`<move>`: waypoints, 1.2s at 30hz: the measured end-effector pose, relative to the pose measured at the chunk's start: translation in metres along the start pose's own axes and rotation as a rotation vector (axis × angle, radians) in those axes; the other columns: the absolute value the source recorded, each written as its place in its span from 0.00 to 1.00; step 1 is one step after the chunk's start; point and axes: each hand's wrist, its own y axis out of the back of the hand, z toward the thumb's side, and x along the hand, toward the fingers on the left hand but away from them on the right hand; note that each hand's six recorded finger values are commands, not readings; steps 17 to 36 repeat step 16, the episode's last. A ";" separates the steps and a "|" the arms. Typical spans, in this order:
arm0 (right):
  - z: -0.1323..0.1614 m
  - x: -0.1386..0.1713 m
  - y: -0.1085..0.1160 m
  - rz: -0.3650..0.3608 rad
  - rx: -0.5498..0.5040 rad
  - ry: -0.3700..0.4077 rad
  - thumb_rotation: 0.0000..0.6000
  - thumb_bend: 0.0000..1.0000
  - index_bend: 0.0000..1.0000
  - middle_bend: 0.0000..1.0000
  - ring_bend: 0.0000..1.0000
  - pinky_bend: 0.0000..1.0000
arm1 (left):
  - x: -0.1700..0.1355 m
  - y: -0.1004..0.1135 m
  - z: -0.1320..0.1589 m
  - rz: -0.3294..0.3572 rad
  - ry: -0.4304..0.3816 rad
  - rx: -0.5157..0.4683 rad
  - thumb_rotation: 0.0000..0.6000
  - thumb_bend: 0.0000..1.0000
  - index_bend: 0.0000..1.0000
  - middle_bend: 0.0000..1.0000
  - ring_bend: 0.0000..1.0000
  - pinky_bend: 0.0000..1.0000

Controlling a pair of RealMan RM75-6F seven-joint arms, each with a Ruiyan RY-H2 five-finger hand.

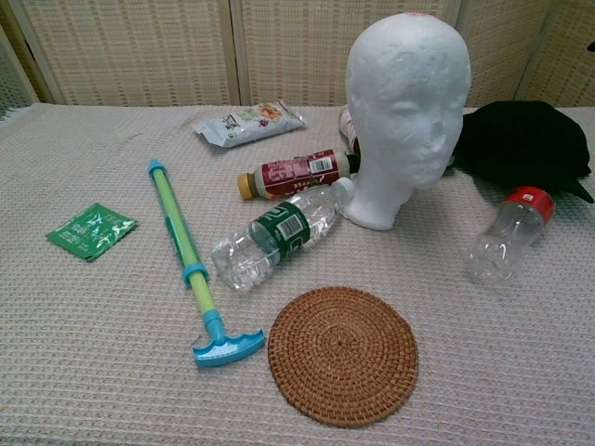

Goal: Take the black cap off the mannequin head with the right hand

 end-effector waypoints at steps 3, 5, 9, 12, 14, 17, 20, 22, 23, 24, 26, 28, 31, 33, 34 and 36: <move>-0.009 0.034 0.008 -0.023 -0.017 -0.009 1.00 0.08 0.23 0.29 0.33 0.50 | 0.001 -0.001 0.000 -0.002 -0.002 -0.001 1.00 0.18 0.28 0.28 0.24 0.25; -0.015 0.061 0.011 -0.032 -0.029 -0.017 1.00 0.08 0.23 0.29 0.32 0.50 | 0.002 -0.002 0.001 -0.001 -0.003 -0.003 1.00 0.18 0.28 0.28 0.24 0.25; -0.021 0.097 0.013 -0.049 -0.047 -0.034 1.00 0.07 0.20 0.29 0.27 0.50 | 0.003 -0.002 0.000 0.002 0.000 -0.004 1.00 0.18 0.28 0.28 0.24 0.25; -0.026 0.123 0.014 -0.073 -0.065 -0.059 1.00 0.08 0.20 0.29 0.27 0.50 | 0.004 -0.002 0.001 0.007 0.003 -0.006 1.00 0.18 0.28 0.28 0.24 0.25; -0.030 0.143 0.014 -0.087 -0.081 -0.089 1.00 0.08 0.20 0.29 0.27 0.50 | 0.004 -0.001 0.001 0.013 0.005 -0.008 1.00 0.18 0.28 0.28 0.24 0.25; -0.033 0.159 0.012 -0.095 -0.098 -0.118 1.00 0.08 0.20 0.29 0.27 0.50 | 0.005 -0.002 0.002 0.016 0.006 -0.009 1.00 0.18 0.28 0.28 0.24 0.25; -0.033 0.159 0.012 -0.095 -0.098 -0.118 1.00 0.08 0.20 0.29 0.27 0.50 | 0.005 -0.002 0.002 0.016 0.006 -0.009 1.00 0.18 0.28 0.28 0.24 0.25; -0.033 0.159 0.012 -0.095 -0.098 -0.118 1.00 0.08 0.20 0.29 0.27 0.50 | 0.005 -0.002 0.002 0.016 0.006 -0.009 1.00 0.18 0.28 0.28 0.24 0.25; -0.033 0.159 0.012 -0.095 -0.098 -0.118 1.00 0.08 0.20 0.29 0.27 0.50 | 0.005 -0.002 0.002 0.016 0.006 -0.009 1.00 0.18 0.28 0.28 0.24 0.25; -0.033 0.159 0.012 -0.095 -0.098 -0.118 1.00 0.08 0.20 0.29 0.27 0.50 | 0.005 -0.002 0.002 0.016 0.006 -0.009 1.00 0.18 0.28 0.28 0.24 0.25; -0.033 0.159 0.012 -0.095 -0.098 -0.118 1.00 0.08 0.20 0.29 0.27 0.50 | 0.005 -0.002 0.002 0.016 0.006 -0.009 1.00 0.18 0.28 0.28 0.24 0.25; -0.033 0.159 0.012 -0.095 -0.098 -0.118 1.00 0.08 0.20 0.29 0.27 0.50 | 0.005 -0.002 0.002 0.016 0.006 -0.009 1.00 0.18 0.28 0.28 0.24 0.25; -0.033 0.159 0.012 -0.095 -0.098 -0.118 1.00 0.08 0.20 0.29 0.27 0.50 | 0.005 -0.002 0.002 0.016 0.006 -0.009 1.00 0.18 0.28 0.28 0.24 0.25; -0.033 0.159 0.012 -0.095 -0.098 -0.118 1.00 0.08 0.20 0.29 0.27 0.50 | 0.005 -0.002 0.002 0.016 0.006 -0.009 1.00 0.18 0.28 0.28 0.24 0.25; -0.033 0.159 0.012 -0.095 -0.098 -0.118 1.00 0.08 0.20 0.29 0.27 0.50 | 0.005 -0.002 0.002 0.016 0.006 -0.009 1.00 0.18 0.28 0.28 0.24 0.25; -0.033 0.159 0.012 -0.095 -0.098 -0.118 1.00 0.08 0.20 0.29 0.27 0.50 | 0.005 -0.002 0.002 0.016 0.006 -0.009 1.00 0.18 0.28 0.28 0.24 0.25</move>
